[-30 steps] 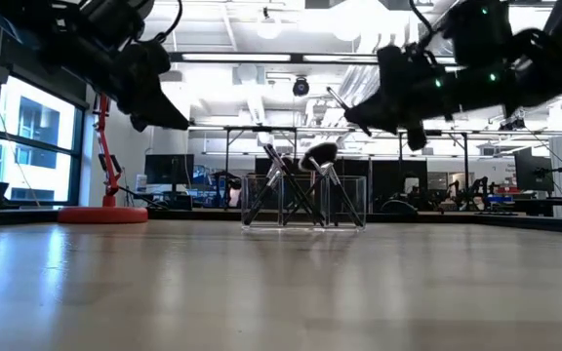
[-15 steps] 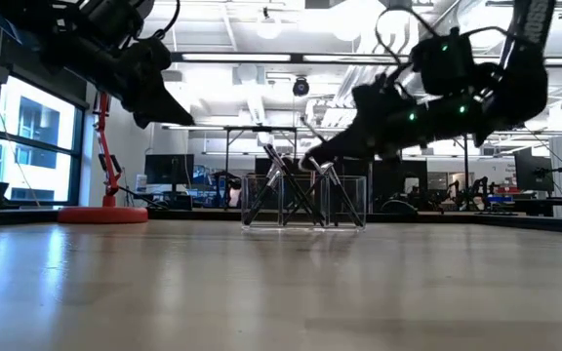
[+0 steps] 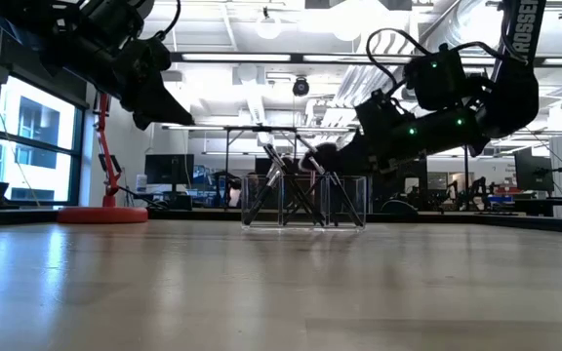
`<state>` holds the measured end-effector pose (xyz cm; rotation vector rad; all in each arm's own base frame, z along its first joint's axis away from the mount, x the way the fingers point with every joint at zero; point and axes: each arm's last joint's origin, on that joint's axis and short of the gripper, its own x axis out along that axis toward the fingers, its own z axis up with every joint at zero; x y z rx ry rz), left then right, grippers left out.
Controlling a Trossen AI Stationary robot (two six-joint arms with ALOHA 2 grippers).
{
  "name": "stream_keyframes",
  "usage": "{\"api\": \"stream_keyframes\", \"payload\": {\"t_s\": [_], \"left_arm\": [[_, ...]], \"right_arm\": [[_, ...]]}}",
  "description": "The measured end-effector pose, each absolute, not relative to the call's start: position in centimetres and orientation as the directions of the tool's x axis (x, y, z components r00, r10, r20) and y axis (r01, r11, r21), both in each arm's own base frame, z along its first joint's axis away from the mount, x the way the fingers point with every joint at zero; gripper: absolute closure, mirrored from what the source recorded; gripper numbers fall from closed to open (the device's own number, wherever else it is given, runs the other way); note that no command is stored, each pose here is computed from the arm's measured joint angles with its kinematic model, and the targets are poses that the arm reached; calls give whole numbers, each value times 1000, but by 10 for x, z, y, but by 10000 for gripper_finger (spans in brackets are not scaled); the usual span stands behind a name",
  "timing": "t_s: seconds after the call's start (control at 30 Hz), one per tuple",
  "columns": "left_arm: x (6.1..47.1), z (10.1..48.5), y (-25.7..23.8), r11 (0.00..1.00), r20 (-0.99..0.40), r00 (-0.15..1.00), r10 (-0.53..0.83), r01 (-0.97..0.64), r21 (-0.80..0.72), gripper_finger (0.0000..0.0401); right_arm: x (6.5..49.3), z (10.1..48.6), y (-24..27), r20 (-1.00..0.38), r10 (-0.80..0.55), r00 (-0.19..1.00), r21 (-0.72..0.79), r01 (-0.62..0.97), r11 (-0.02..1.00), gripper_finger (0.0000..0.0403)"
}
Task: Pick & Place Makeup Supplies
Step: Put the makeup brush into the transparent organizer
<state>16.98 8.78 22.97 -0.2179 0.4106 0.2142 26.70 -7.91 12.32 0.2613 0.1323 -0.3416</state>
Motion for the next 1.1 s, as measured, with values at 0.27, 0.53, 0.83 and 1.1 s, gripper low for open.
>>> {"api": "stream_keyframes", "payload": {"t_s": [0.27, 0.53, 0.83, 1.1], "left_arm": [[170, 230, 88, 954, -415, 895, 161, -249, -165, 343], [170, 230, 88, 954, -415, 895, 161, -249, -165, 343], [170, 230, 88, 952, -416, 893, 173, -259, -160, 343], [170, 230, 88, 943, -416, 893, 173, -272, -190, 343]], "right_arm": [[267, 122, -80, -179, -344, 922, 266, 382, 885, 322], [267, 125, -80, -151, -347, 926, 294, 377, 878, 259], [268, 136, -80, -35, -349, 936, 305, 343, 889, 236], [268, 152, -73, 26, -302, 953, 304, 280, 911, 262]]}}
